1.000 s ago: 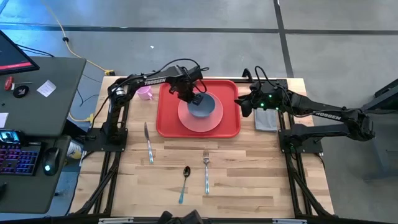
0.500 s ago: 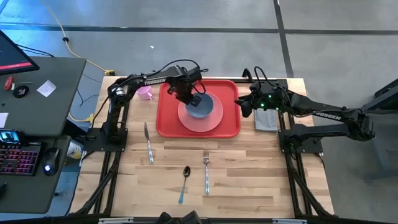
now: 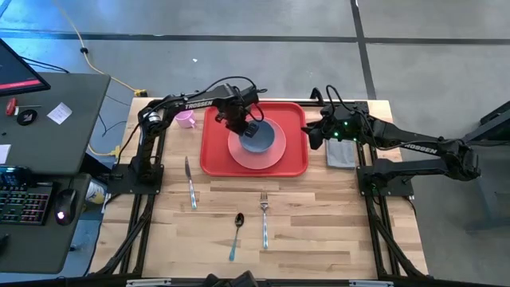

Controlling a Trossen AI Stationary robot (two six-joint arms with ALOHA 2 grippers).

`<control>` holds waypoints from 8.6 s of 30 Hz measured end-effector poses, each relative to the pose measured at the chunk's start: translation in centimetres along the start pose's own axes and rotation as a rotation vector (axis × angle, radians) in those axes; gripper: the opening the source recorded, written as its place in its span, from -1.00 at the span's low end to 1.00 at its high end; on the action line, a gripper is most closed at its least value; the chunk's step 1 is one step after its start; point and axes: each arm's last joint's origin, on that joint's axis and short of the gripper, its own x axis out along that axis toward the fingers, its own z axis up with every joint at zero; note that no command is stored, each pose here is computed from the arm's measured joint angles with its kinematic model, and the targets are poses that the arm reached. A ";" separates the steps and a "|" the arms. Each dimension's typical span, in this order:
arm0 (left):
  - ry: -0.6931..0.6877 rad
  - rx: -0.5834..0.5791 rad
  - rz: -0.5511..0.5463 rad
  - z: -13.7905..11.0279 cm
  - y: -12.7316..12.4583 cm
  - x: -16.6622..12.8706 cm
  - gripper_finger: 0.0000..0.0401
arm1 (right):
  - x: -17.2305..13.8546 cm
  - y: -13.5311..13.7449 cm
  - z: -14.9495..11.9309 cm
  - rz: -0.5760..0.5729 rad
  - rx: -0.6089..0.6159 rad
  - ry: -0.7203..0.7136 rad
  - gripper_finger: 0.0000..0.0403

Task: Set up tray
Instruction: Put the blue bowl on the pink plate, then put the pink mug on the red serving tray to the top left of the pink plate

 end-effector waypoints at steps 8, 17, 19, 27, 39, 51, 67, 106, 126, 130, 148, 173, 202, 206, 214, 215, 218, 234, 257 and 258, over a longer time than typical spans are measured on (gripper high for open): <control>0.034 0.052 0.018 -0.5 -0.1 0.1 -0.49 | 0.0 0.0 0.0 -0.001 -0.003 -0.001 -0.32; 0.009 0.045 0.011 -0.3 -0.4 0.1 -0.49 | 0.0 0.0 0.0 -0.001 -0.004 -0.001 -0.32; 0.003 0.045 0.009 -0.3 -0.4 0.1 -0.49 | 0.0 0.0 0.0 -0.001 -0.004 -0.001 -0.32; -0.026 0.040 0.023 -0.1 -0.4 0.1 -0.49 | 0.0 0.0 0.0 -0.001 -0.003 0.000 -0.32; -0.038 0.038 0.017 0.0 -0.5 0.1 -0.49 | 0.0 0.0 0.0 -0.001 -0.003 -0.001 -0.32; -0.103 0.088 0.009 0.9 -1.5 -2.9 -0.49 | 0.0 0.0 0.0 -0.001 -0.003 0.000 -0.32; -0.016 0.205 0.378 -0.5 0.7 -6.0 0.04 | 0.0 0.1 -0.1 0.032 -0.004 0.018 -0.32; -0.039 -0.004 0.405 -2.2 11.0 -15.2 -0.07 | 14.3 -5.3 -4.0 -0.041 0.317 0.288 -0.32; -0.054 0.020 0.407 -2.6 11.0 -15.8 -0.07 | 15.7 -5.3 -4.3 0.035 0.365 0.269 -0.32; -0.054 0.020 0.409 -2.6 11.0 -15.8 -0.07 | 15.7 -5.2 -4.1 0.051 0.362 0.258 -0.32; -0.053 0.020 0.409 -2.6 11.0 -15.7 -0.07 | 15.7 -5.1 -3.9 0.071 0.331 0.232 -0.32; -0.056 -0.006 0.393 -2.6 11.0 -15.7 -0.07 | 15.7 -4.9 -4.1 0.106 0.289 0.266 -0.32; 0.021 -0.272 0.313 -2.3 17.4 -8.6 -0.07 | 9.6 -5.8 0.1 0.065 0.226 0.159 -0.32; 0.038 -0.276 0.320 -2.6 17.6 -7.2 -0.07 | 9.6 -5.7 -0.3 0.059 0.235 0.195 -0.32; 0.040 -0.294 0.329 -3.0 18.1 -4.9 -0.07 | 9.6 -5.8 -0.7 0.055 0.246 0.236 -0.32; 0.041 -0.294 0.335 -3.1 18.2 -4.9 -0.08 | 9.6 -5.8 -0.7 0.055 0.247 0.238 -0.32; 0.035 -0.271 0.349 -3.0 18.2 -4.9 -0.18 | 9.5 -5.8 -0.7 0.058 0.247 0.241 -0.32; 0.150 -0.215 0.378 -3.8 17.7 -6.0 -0.83 | 9.5 -5.8 -0.7 0.052 0.238 0.241 -0.32; -0.005 0.467 0.249 -0.7 6.3 -5.1 -0.83 | 9.5 -5.8 -0.8 0.074 0.261 0.263 -0.32; 0.012 0.470 0.254 -0.6 6.4 -4.7 -0.83 | 9.5 -5.7 -0.8 0.083 0.262 0.267 -0.32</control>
